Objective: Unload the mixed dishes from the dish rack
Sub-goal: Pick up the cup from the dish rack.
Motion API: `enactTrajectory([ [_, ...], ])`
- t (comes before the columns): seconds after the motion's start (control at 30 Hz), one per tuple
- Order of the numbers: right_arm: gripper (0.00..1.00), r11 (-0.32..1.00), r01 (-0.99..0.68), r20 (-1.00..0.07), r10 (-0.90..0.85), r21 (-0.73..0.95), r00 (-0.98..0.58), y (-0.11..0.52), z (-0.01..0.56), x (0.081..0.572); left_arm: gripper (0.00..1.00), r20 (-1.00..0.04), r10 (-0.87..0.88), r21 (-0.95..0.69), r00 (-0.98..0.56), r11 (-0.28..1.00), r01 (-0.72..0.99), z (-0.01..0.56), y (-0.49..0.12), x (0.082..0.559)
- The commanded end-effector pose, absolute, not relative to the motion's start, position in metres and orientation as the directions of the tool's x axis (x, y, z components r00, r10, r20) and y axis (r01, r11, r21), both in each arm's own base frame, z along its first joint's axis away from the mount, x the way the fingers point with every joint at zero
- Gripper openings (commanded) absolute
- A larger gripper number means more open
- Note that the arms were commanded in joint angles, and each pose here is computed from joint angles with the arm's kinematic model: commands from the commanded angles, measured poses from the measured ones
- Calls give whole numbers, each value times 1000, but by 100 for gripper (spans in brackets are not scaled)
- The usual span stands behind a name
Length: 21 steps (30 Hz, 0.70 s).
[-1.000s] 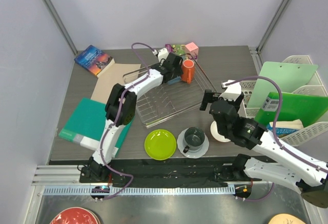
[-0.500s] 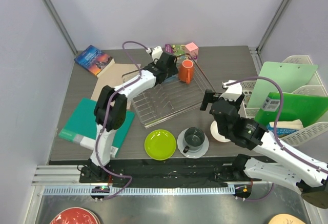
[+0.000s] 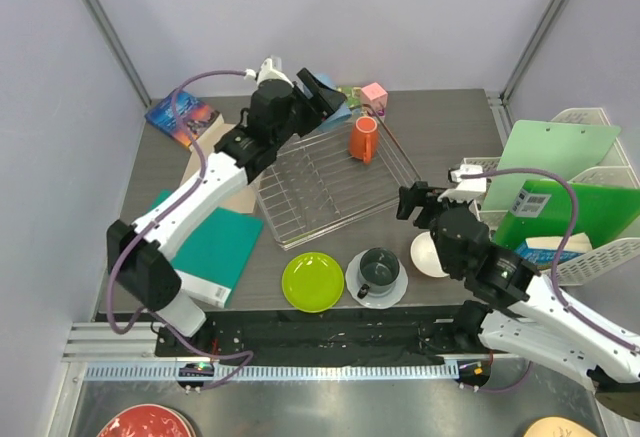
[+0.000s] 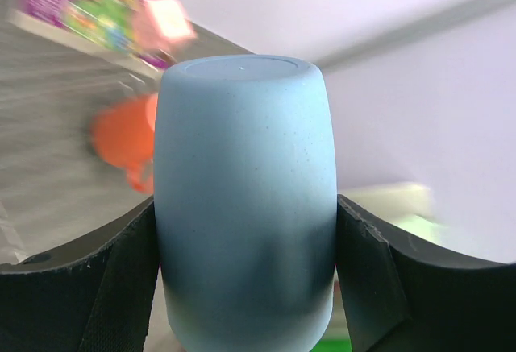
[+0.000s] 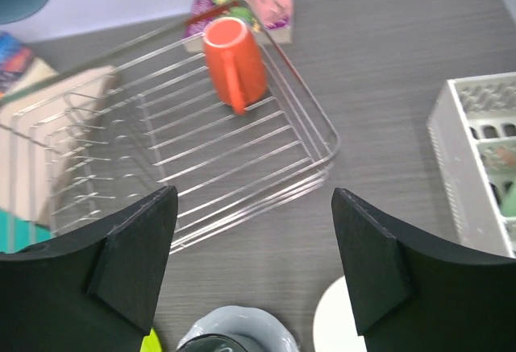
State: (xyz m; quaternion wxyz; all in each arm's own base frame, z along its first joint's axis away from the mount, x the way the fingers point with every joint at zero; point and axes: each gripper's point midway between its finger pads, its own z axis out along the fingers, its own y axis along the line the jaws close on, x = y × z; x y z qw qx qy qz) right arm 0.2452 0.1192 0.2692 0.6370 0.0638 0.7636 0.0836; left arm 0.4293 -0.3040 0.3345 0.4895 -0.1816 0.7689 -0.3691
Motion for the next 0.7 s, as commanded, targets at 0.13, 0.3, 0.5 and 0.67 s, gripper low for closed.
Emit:
enactTrajectory([
  [0.13,80,893,-284,-935,353,348,-34,147,323,233,0,-107,-555,-990,-825,133,39,363,-351,333],
  [0.3,71,851,-408,-933,361,331,-5,167,334,227,0,-21,-519,-999,-854,46,-3,373,-347,306],
  [0.5,73,813,-483,-930,367,324,-6,192,332,230,0,8,-539,-999,-842,32,-30,370,-344,296],
  [0.67,73,791,-517,-934,355,328,-49,210,328,233,0,9,-535,-1000,-845,16,-20,375,-346,294],
])
